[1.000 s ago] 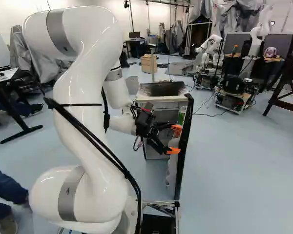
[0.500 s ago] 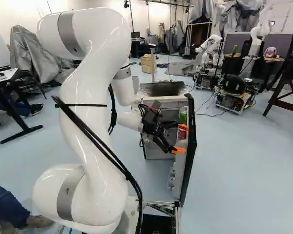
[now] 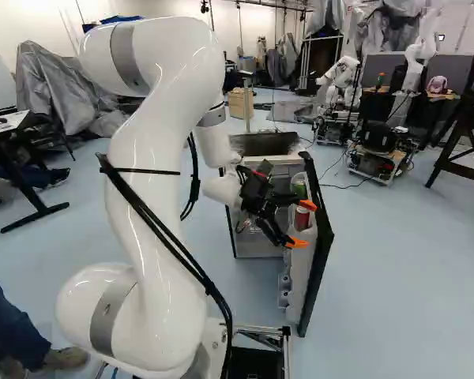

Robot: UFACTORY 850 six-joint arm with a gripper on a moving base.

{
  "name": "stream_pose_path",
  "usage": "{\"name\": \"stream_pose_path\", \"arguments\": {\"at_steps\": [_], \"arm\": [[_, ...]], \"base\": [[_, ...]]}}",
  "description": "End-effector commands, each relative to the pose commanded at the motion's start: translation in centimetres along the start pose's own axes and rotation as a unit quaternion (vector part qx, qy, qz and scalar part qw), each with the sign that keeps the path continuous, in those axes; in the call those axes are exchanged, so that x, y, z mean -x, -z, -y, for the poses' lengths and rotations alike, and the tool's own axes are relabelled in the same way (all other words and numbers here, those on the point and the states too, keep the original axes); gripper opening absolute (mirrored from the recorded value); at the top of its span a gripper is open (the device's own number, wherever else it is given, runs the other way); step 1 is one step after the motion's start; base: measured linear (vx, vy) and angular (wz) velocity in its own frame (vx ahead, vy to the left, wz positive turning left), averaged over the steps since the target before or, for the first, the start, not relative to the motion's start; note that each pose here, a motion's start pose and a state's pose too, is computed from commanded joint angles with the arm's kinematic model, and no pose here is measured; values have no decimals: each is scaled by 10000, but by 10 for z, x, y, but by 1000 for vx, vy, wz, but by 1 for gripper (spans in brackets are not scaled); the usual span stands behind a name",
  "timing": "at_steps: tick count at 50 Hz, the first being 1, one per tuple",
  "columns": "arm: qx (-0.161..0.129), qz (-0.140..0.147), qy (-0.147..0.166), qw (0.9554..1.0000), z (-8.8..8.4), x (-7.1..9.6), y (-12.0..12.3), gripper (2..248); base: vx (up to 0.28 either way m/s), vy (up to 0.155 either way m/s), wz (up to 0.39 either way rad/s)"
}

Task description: Grab a drink from the fridge

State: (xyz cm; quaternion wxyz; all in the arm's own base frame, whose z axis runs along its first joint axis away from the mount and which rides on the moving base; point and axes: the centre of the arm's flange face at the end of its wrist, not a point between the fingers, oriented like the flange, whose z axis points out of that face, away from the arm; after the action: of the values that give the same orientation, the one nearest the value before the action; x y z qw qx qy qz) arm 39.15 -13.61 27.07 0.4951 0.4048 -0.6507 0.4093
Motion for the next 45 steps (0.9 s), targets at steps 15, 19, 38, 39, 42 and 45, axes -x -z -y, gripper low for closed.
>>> {"name": "stream_pose_path", "arguments": {"at_steps": [15,19,38,39,42,45], "arm": [[223,-3,-181,9996,17,-3,-18,247],[282,14,-232,9993,21,-3,-23,247],[543,150,-473,9973,42,-4,-47,247],[556,152,-486,9972,43,-4,-48,247],[596,155,-524,9967,47,-5,-52,247],[634,153,-560,9963,50,-5,-56,247]], "base": [[0,0,0],[0,0,0],[0,0,0],[0,0,0],[0,0,0],[0,0,0]]}}
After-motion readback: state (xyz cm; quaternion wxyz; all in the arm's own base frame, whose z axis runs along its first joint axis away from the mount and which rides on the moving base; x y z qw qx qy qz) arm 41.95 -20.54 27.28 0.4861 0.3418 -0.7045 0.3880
